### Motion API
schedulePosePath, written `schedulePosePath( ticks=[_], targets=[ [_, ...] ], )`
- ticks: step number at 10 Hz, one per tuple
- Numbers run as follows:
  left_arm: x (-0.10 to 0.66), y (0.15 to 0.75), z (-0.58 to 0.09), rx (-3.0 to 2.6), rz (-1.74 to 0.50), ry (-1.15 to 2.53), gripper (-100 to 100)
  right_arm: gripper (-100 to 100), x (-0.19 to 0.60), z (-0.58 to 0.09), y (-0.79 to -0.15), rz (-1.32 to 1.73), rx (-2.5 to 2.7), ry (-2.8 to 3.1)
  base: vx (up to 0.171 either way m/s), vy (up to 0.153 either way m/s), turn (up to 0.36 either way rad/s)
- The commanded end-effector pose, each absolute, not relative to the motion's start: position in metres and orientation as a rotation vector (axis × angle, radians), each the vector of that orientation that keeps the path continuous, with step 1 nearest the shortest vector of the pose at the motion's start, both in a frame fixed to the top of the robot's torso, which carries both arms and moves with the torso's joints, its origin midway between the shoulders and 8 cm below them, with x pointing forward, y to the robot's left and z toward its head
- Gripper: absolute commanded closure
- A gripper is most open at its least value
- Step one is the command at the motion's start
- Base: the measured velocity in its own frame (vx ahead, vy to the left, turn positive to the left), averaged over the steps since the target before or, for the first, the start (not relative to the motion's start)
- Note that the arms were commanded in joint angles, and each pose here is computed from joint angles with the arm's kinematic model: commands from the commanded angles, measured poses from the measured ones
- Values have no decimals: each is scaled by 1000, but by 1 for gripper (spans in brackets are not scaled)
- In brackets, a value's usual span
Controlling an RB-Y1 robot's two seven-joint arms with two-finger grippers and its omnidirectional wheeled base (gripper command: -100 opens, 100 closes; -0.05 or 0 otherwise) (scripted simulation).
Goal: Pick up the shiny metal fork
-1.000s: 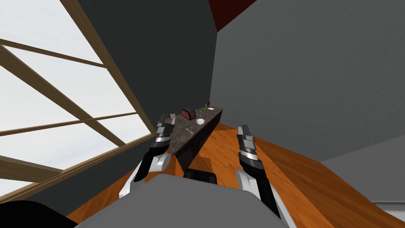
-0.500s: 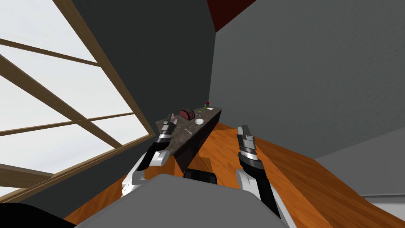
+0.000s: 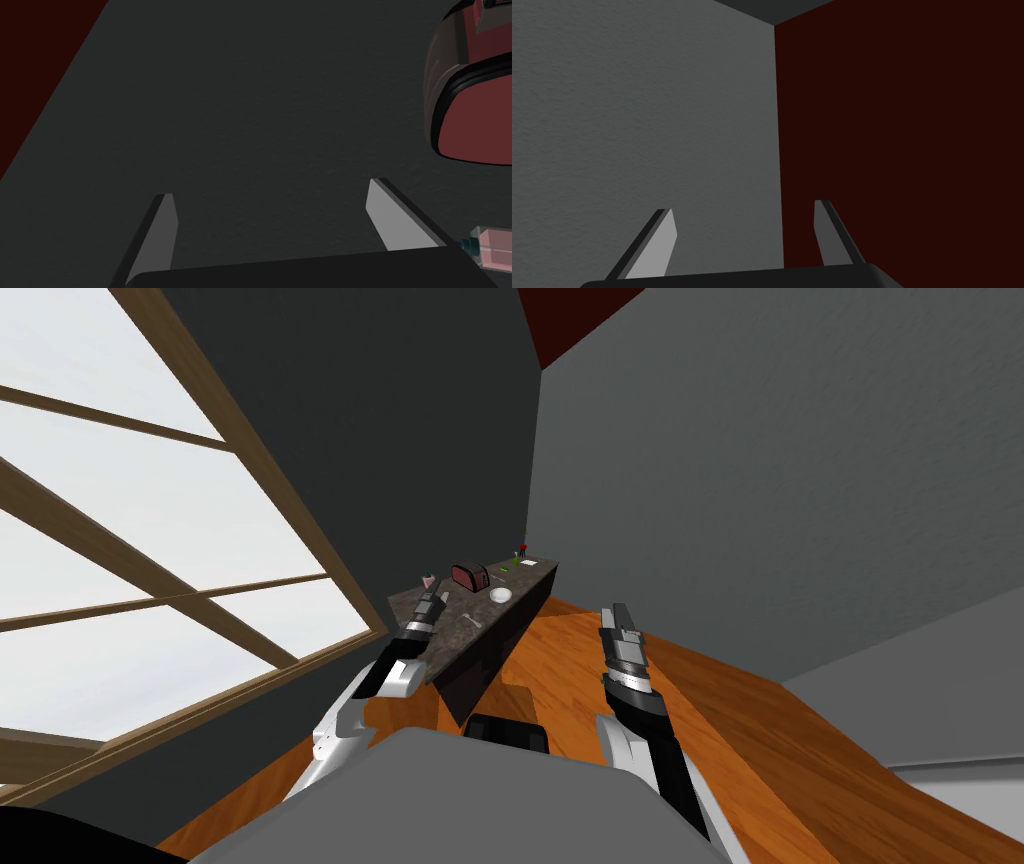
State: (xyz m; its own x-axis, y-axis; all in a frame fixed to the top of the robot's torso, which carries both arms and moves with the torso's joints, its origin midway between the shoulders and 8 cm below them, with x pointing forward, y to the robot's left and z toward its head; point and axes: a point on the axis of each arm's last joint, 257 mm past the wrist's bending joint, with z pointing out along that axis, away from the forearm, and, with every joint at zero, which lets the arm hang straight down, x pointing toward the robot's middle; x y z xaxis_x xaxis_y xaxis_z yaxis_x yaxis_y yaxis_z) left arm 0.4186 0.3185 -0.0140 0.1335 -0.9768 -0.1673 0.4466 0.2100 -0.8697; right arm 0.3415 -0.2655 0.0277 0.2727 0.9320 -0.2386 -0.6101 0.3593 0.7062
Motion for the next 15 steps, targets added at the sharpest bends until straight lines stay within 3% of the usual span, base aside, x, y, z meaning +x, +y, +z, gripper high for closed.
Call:
schedulePosePath(
  ticks=[1,15],
  targets=[
    [426,325,-20,-778,-1162,911,-100,0,341,28,-265,1108,541,706,5,-19,-19],
    [495,421,-74,-900,-776,1192,-100,0,341,28,-265,1108,541,706,9,-24,-38]
  ],
)
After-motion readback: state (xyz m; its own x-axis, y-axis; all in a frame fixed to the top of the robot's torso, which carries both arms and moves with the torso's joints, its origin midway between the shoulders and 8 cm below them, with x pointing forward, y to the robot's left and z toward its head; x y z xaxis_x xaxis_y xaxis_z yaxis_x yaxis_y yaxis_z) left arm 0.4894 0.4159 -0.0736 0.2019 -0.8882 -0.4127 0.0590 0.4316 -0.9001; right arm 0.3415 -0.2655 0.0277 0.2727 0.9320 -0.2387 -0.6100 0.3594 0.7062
